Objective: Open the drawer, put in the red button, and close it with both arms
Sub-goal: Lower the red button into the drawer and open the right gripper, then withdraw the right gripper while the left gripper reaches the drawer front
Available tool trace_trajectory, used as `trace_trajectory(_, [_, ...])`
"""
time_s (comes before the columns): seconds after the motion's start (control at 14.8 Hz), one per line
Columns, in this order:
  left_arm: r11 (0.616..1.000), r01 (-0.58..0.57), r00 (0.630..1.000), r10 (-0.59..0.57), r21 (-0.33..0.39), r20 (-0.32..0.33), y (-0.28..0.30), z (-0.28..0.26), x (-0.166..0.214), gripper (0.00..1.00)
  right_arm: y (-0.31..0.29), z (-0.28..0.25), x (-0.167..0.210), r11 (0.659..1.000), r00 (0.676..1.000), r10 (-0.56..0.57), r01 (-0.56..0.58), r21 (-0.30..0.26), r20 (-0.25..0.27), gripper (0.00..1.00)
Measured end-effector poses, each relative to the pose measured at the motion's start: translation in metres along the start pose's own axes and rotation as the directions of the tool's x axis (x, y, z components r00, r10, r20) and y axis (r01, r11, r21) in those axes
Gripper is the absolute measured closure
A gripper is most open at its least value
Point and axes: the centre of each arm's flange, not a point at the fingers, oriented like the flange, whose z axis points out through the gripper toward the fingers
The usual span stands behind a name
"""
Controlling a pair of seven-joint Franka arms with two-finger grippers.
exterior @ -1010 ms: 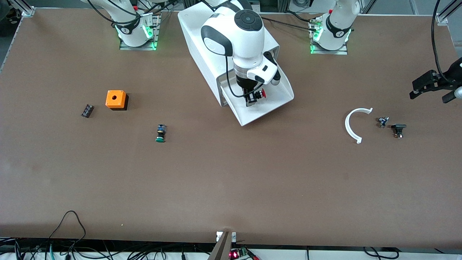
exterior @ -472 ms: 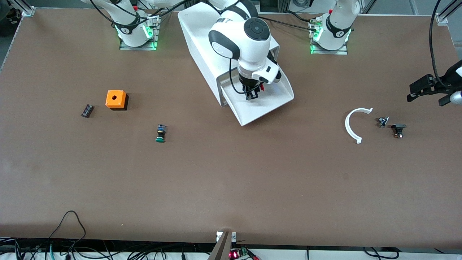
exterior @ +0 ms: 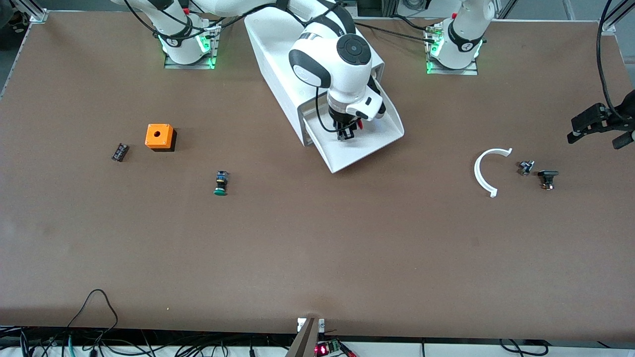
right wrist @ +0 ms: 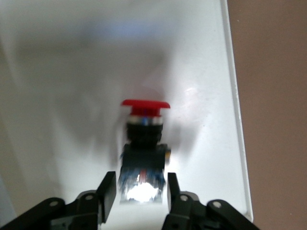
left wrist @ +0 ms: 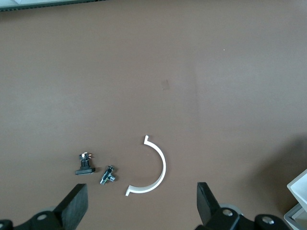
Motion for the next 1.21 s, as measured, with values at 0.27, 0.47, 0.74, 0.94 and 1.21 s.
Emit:
trace_trajectory(0.27, [1.000,-0.028,1.000,0.028,-0.006,0.004,0.015,0.007,0.007,0.00,0.008,-0.021,0.001,0.998,0.998,0.055,-0.056,-0.033,-0.031,0.06])
trace_trajectory(0.47, [0.999,-0.050,0.998,0.051,-0.019,0.023,0.026,0.021,0.013,0.00,0.020,-0.050,-0.006,0.993,0.994,0.086,-0.091,-0.074,-0.067,0.00])
trace_trajectory(0.74, [0.997,-0.061,0.998,0.062,-0.041,0.020,0.086,0.087,0.038,0.00,0.059,-0.125,-0.079,0.937,0.946,0.293,-0.313,-0.156,-0.136,0.00])
trace_trajectory(0.94, [0.998,0.037,0.999,-0.037,-0.059,0.007,0.148,0.158,0.044,0.00,0.093,-0.169,-0.171,0.814,0.836,0.516,-0.547,-0.196,-0.187,0.00])
trace_trajectory(1.21, [0.985,0.152,0.988,-0.153,-0.087,-0.001,0.213,0.212,0.041,0.00,0.118,-0.186,-0.266,0.511,0.539,0.806,-0.842,-0.174,-0.242,0.00])
